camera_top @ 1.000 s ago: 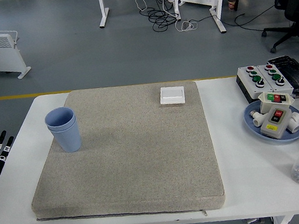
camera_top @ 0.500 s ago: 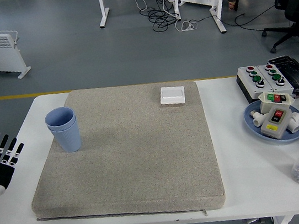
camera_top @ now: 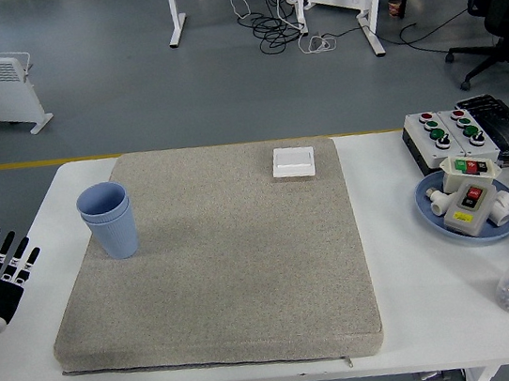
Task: Push cup pick cup insert cup
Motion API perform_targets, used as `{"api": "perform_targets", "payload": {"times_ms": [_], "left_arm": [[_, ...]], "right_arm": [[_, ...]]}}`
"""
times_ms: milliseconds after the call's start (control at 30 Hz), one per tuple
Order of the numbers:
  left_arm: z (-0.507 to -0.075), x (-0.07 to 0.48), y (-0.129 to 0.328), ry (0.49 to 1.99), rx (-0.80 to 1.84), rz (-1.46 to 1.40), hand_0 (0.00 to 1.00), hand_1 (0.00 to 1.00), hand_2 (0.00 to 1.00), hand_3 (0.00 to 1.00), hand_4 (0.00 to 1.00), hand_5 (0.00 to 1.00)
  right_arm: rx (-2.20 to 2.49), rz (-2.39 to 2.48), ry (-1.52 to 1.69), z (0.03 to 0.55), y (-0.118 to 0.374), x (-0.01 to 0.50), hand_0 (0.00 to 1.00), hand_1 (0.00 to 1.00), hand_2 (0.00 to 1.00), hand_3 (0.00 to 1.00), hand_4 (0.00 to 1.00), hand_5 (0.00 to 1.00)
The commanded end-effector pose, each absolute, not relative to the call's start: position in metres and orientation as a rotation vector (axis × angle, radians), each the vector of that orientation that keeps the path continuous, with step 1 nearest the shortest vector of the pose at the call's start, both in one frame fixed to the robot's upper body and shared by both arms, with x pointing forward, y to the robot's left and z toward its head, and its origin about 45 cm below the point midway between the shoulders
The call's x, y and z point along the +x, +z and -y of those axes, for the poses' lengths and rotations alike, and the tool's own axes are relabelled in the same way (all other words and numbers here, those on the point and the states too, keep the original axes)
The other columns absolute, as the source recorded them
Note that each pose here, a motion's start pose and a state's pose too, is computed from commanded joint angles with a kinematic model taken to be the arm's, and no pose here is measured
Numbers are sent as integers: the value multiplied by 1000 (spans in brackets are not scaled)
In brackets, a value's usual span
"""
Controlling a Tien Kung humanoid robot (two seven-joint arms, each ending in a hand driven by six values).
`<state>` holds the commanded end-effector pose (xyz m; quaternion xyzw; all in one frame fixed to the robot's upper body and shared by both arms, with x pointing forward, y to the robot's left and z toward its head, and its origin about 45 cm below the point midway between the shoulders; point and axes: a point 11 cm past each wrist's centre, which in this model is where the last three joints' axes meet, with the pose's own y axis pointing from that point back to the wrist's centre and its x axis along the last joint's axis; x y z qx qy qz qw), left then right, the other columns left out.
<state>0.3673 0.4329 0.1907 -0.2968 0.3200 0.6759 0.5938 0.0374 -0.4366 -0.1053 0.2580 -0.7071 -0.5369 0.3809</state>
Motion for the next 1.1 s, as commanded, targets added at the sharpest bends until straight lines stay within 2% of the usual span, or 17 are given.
{"api": "perform_targets", "payload": {"times_ms": [300,700,1100], "left_arm": [[-432,367,188,1581,-651,-718,861,864,923,845,597,998],[-423,368,185,1593,-465,-586,862,863,922,841,597,998],[-423,367,184,1595,-450,-574,864,864,922,837,598,998]], "right_arm": [[659,1806,-1370,437,-105,37,724,648,650,578,128,471],[659,1805,-1370,436,-105,38,724,647,649,578,127,472],[656,1800,-1371,436,-106,35,724,647,649,578,127,472]]}}
